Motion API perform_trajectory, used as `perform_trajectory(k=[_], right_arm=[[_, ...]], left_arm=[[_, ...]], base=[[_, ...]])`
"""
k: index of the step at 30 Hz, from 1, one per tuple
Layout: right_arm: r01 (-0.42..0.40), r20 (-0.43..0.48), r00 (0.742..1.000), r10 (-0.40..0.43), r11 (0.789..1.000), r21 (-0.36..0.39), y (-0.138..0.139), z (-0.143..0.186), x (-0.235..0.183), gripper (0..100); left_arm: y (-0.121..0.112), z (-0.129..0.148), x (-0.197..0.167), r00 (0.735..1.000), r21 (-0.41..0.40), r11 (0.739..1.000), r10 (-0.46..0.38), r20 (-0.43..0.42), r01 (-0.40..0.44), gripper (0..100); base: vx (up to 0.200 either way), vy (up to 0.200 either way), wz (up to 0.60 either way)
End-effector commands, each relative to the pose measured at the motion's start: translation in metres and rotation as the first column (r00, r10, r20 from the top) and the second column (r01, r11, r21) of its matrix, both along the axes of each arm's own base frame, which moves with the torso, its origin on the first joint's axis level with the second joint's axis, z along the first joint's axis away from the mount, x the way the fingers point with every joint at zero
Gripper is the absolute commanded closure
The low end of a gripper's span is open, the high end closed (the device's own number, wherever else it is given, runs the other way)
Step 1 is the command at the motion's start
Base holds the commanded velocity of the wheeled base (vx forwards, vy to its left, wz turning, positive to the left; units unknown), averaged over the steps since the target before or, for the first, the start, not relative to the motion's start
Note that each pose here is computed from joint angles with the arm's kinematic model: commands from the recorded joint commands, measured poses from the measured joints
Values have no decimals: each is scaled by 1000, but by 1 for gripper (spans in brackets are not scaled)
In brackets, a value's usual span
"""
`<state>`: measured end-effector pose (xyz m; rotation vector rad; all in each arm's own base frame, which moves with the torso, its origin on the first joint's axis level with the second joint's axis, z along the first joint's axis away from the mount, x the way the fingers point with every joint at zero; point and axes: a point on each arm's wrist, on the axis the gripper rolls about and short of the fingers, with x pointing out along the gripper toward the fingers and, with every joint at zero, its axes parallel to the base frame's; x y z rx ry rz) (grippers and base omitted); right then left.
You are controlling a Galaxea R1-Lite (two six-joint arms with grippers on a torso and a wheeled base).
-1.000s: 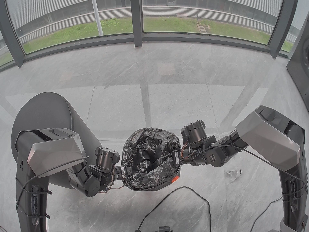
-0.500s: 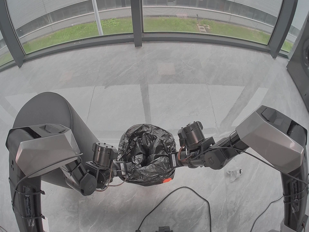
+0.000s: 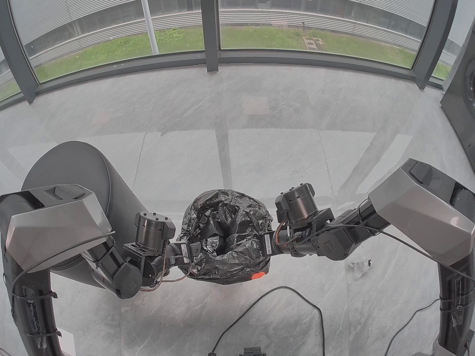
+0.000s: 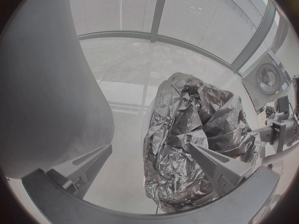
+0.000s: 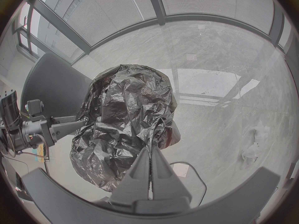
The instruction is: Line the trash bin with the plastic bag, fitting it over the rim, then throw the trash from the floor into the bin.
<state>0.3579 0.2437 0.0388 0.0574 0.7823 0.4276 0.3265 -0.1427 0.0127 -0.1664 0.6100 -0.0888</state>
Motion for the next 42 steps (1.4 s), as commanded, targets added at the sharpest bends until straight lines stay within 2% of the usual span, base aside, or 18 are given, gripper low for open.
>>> perform_trajectory(k=[1, 12, 19, 23, 32, 33, 42], right_arm=[[-14, -2, 1000, 14, 1000, -1, 2, 3, -7, 100], [-44, -27, 999, 43, 999, -19, 7, -2, -22, 100], [-55, -12, 998, 55, 998, -5, 11, 1, -25, 100], [-57, -5, 998, 57, 998, 6, 11, 0, -22, 100], [-77, -22, 997, 77, 997, 7, 11, -6, -21, 100], [-74, -24, 997, 74, 997, 5, 11, -7, -22, 0], [-64, -23, 998, 64, 998, 0, 10, -7, -22, 0]], left_arm=[[-1, 18, -3, 999, -26, 1000, -2, 44, 3, 0], [7, 19, -8, 999, -1, 1000, 29, 23, -29, 0], [5, -1, -33, 997, 54, 998, -13, -76, 17, 0], [3, -9, -35, 995, 66, 997, -20, -100, 26, 0], [1, -8, -35, 995, 62, 998, -24, -95, 30, 0], [1, -8, -35, 995, 61, 998, -24, -94, 30, 0], [1, -9, -34, 995, 62, 998, -25, -94, 31, 0]], base=[[0, 0, 0], [0, 0, 0], [0, 0, 0], [0, 0, 0], [0, 0, 0], [0, 0, 0], [0, 0, 0]])
